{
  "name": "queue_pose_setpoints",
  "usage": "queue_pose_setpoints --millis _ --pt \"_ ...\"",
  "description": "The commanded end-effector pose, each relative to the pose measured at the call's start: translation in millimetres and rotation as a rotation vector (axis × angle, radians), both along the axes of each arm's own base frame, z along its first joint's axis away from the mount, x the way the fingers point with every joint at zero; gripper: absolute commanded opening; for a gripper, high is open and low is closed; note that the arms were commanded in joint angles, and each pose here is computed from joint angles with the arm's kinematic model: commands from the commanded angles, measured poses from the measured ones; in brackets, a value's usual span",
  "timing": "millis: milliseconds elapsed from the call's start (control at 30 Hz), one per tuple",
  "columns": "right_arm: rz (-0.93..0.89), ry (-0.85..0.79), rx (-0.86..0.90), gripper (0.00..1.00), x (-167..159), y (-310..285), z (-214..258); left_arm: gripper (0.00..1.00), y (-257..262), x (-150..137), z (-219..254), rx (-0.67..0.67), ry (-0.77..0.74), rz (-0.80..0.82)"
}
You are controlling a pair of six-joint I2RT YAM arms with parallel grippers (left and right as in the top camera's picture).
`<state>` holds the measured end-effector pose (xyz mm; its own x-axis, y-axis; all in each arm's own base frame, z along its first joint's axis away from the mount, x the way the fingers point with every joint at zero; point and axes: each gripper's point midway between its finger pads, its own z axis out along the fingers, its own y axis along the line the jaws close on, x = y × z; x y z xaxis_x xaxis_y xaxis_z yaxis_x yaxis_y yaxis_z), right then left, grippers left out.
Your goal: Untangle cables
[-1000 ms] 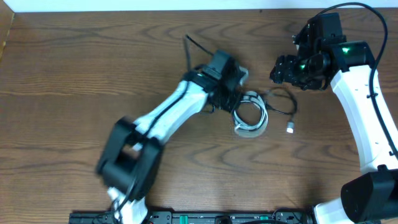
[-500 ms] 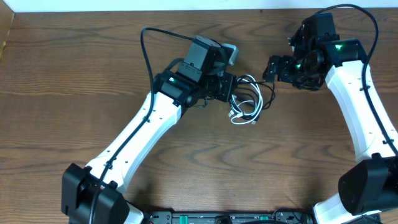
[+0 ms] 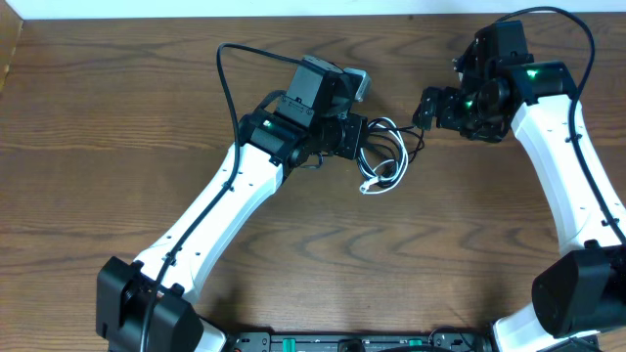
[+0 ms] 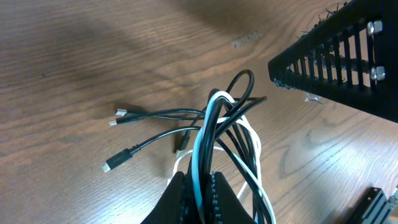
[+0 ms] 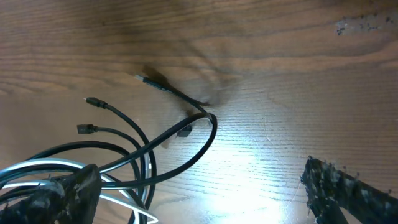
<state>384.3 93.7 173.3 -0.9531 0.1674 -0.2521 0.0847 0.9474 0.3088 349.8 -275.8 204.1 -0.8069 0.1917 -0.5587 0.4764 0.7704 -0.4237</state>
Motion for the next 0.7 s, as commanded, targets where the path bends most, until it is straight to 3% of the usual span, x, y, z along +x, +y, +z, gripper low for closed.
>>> queue_pose_setpoints --millis 0,667 --pt "-0.004 0.003 0.007 0.99 1.6 1.0 -0.8 0.07 1.7 2.4 10.0 0.006 -0.044 -0.006" --pt "-0.004 0.003 0.007 0.99 1.6 1.2 -0.8 0.08 5.3 -3.9 3.7 0.027 -0.009 -0.007"
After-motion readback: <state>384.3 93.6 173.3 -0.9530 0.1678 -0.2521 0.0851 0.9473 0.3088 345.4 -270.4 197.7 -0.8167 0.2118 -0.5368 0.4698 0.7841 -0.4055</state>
